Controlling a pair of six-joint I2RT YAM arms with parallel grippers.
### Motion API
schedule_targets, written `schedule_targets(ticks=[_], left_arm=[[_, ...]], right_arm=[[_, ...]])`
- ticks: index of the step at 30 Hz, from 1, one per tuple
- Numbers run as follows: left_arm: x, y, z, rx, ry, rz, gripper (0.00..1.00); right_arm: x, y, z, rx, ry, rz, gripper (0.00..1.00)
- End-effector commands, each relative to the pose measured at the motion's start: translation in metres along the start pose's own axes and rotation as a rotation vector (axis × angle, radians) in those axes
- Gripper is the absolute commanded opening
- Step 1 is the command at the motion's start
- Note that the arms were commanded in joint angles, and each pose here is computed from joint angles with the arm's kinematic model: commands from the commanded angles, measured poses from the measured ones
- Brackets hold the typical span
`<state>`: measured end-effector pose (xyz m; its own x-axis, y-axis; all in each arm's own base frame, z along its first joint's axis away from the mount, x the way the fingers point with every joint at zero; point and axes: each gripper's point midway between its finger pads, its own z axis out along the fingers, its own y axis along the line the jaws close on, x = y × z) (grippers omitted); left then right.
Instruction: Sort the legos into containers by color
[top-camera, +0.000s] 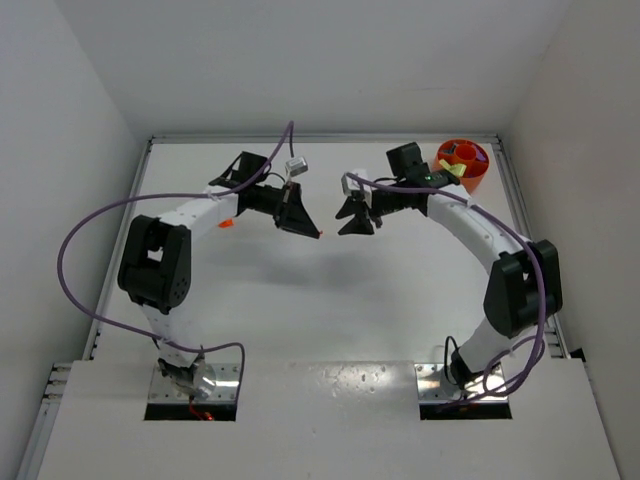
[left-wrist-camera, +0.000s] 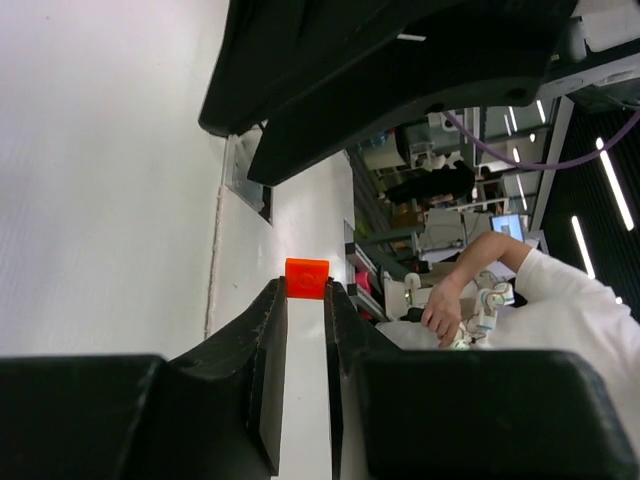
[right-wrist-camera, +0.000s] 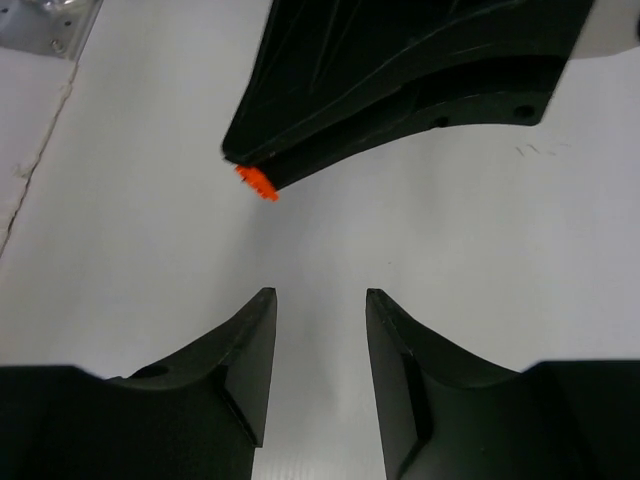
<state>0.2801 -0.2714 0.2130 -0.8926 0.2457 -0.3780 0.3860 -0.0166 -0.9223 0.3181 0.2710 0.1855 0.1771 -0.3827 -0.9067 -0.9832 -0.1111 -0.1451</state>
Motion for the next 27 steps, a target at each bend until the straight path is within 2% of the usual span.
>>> schedule_targets(ticks=[1, 10, 27], left_arm=[[0.005, -0.044, -0.001, 0.149, 0.06, 0.087, 0.07], [0.009, -0.049, 0.014, 0.168, 0.104, 0.098, 0.07], [0.012, -0.039, 0.025, 0.177, 0.132, 0.059, 0.07]], right_arm=[[-0.027, 0.023, -0.011, -0.041, -0.067, -0.158, 0.42], [-0.027, 0.042, -0.014, -0.059, -0.054, -0.165, 0.43], [-0.034, 0.039, 0.002, -0.09, -0.026, -0.194, 0.47]])
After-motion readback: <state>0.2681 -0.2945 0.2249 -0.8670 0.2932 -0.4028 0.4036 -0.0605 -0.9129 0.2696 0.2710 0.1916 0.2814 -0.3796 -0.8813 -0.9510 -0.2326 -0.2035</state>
